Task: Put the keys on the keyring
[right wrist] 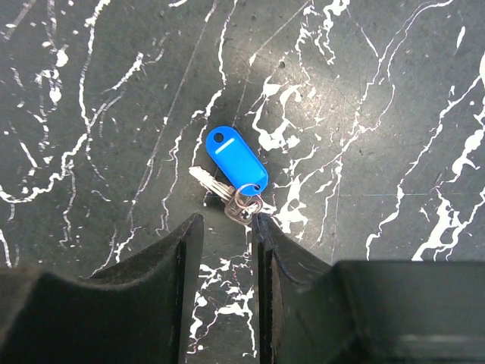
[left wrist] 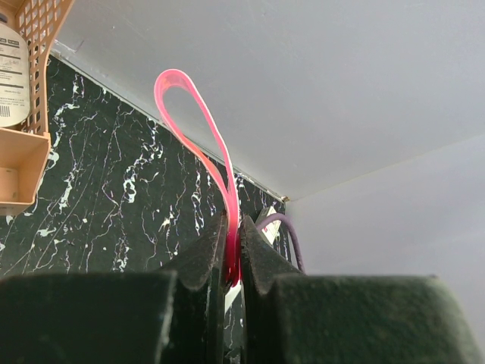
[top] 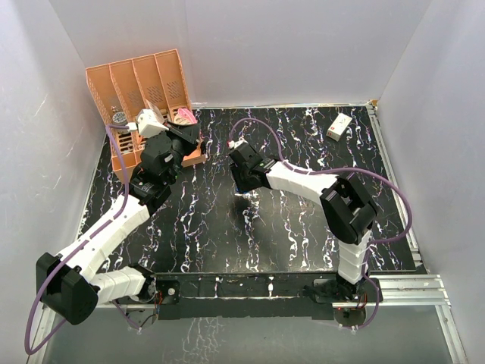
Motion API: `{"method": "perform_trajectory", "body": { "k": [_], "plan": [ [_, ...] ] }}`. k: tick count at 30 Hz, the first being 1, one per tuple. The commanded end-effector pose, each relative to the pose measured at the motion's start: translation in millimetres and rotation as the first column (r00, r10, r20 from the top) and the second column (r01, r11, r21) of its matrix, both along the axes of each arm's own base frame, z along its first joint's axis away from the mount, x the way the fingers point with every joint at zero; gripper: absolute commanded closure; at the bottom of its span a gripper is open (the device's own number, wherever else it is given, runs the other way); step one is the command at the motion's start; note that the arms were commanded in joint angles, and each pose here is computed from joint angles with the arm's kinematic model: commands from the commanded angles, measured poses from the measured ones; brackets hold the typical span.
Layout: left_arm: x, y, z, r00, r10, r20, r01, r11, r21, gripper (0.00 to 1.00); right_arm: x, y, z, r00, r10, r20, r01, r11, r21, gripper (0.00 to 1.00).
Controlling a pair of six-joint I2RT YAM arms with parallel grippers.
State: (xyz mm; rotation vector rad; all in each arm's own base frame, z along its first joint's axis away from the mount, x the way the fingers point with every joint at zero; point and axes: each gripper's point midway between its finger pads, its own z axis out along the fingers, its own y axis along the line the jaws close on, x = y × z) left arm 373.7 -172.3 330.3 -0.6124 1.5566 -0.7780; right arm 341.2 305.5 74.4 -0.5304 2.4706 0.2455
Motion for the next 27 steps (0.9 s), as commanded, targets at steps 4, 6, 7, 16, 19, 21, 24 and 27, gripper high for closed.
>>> {"method": "perform_trajectory", "body": {
  "k": [4,6,7,16,19,21,24,27],
  "plan": [
    [-4.1,6.9,14.3,0.999,0.016,0.036,-0.015,1.000,-0.016,1.00,0.9,-0.8,-16.6,1.000,-0.007,-0.018,0.007,0.999,-0.032,0.73],
    [-3.9,6.9,14.5,0.999,0.015,0.037,-0.015,1.000,-0.014,1.00,-0.1,-0.9,-20.6,1.000,-0.005,-0.027,0.004,0.999,-0.037,0.73],
    [-3.9,6.9,15.2,0.999,0.015,0.038,-0.015,1.000,-0.013,1.00,-0.2,-0.9,-21.6,1.000,-0.006,-0.029,0.005,0.999,-0.038,0.73],
    [-3.2,6.6,15.7,0.999,0.014,0.039,-0.014,1.000,-0.010,1.00,0.5,0.0,-31.1,0.999,-0.005,-0.043,0.003,0.999,-0.049,0.75],
    [-3.2,6.7,16.3,0.999,0.014,0.040,-0.014,1.000,-0.008,1.00,0.8,1.3,-33.8,0.999,-0.004,-0.045,0.002,0.999,-0.052,0.75],
    [-3.2,6.7,15.8,0.999,0.015,0.039,-0.015,1.000,-0.007,1.00,2.3,1.4,-34.4,0.999,-0.005,-0.045,0.003,0.999,-0.053,0.76],
    [-3.4,7.0,16.5,0.999,0.016,0.040,-0.015,1.000,-0.006,1.00,2.7,2.0,-36.4,0.999,-0.003,-0.046,0.000,0.998,-0.057,0.76],
    [-3.4,7.6,16.2,0.999,0.017,0.039,-0.017,1.000,-0.006,1.00,4.0,1.9,-36.5,0.999,-0.004,-0.043,0.002,0.998,-0.057,0.76]
  ]
}}
